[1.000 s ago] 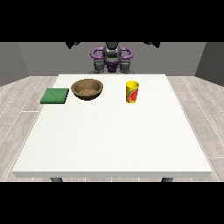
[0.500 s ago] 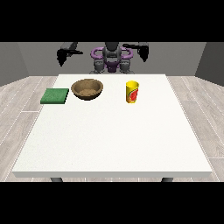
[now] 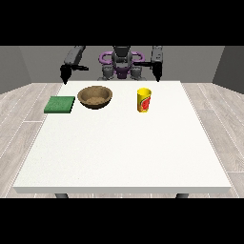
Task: Pick the cup and pour the ball into the bowl, then pick the bowl and place it on the pad
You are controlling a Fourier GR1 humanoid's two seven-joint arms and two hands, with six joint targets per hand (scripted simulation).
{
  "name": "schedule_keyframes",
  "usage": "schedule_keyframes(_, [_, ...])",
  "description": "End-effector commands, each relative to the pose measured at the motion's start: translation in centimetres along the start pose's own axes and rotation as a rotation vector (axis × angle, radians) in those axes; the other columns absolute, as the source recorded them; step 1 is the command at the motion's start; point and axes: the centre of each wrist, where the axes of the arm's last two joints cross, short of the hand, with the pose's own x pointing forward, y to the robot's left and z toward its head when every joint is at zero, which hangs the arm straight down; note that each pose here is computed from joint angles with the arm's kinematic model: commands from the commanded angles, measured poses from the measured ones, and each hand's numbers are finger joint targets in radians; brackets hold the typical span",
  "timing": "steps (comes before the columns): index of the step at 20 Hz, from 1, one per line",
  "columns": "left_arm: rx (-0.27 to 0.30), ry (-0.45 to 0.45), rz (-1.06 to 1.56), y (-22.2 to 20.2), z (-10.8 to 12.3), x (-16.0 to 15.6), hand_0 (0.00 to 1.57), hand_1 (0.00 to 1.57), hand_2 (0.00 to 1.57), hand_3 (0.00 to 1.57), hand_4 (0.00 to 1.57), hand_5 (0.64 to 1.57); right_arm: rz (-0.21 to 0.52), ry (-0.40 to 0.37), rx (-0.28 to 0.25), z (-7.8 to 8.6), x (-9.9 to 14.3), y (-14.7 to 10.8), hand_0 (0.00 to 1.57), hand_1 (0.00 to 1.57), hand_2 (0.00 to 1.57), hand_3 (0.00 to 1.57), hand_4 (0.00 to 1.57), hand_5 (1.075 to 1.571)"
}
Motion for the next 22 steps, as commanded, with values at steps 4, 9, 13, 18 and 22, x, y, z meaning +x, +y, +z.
schedule_keyframes(4, [0.080,-0.151,-0.034,2.5,-5.4,-0.3,0.00,0.00,0.00,0.00,0.00,1.466,-0.029,-0.149,0.060,-3.8,0.7,0.0,0.00,0.00,0.00,0.00,0.00,1.548])
schedule_keyframes(9, [0.103,-0.110,-0.048,3.0,-6.0,-2.4,0.00,0.00,0.00,0.00,0.00,1.415,-0.026,-0.126,0.073,-3.5,-1.0,0.6,0.00,0.00,0.00,0.00,0.00,1.548])
schedule_keyframes(13, [0.098,-0.174,-0.031,2.1,-7.1,-2.2,0.00,0.00,0.00,0.00,0.00,1.412,-0.041,-0.195,0.079,-3.8,-1.6,-1.6,0.00,0.00,0.00,0.00,0.00,1.547])
schedule_keyframes(18, [0.120,-0.155,-0.050,3.4,-7.8,-3.9,0.00,0.00,0.00,0.00,0.00,1.393,-0.044,-0.197,0.094,-5.5,-0.9,-0.6,0.00,0.00,0.00,0.00,0.00,1.548])
schedule_keyframes(22, [0.137,-0.197,-0.038,4.2,-8.5,-4.0,0.00,0.00,0.00,0.00,0.00,1.391,-0.024,-0.242,0.080,-4.5,-1.8,-1.4,0.00,0.00,0.00,0.00,0.00,1.548])
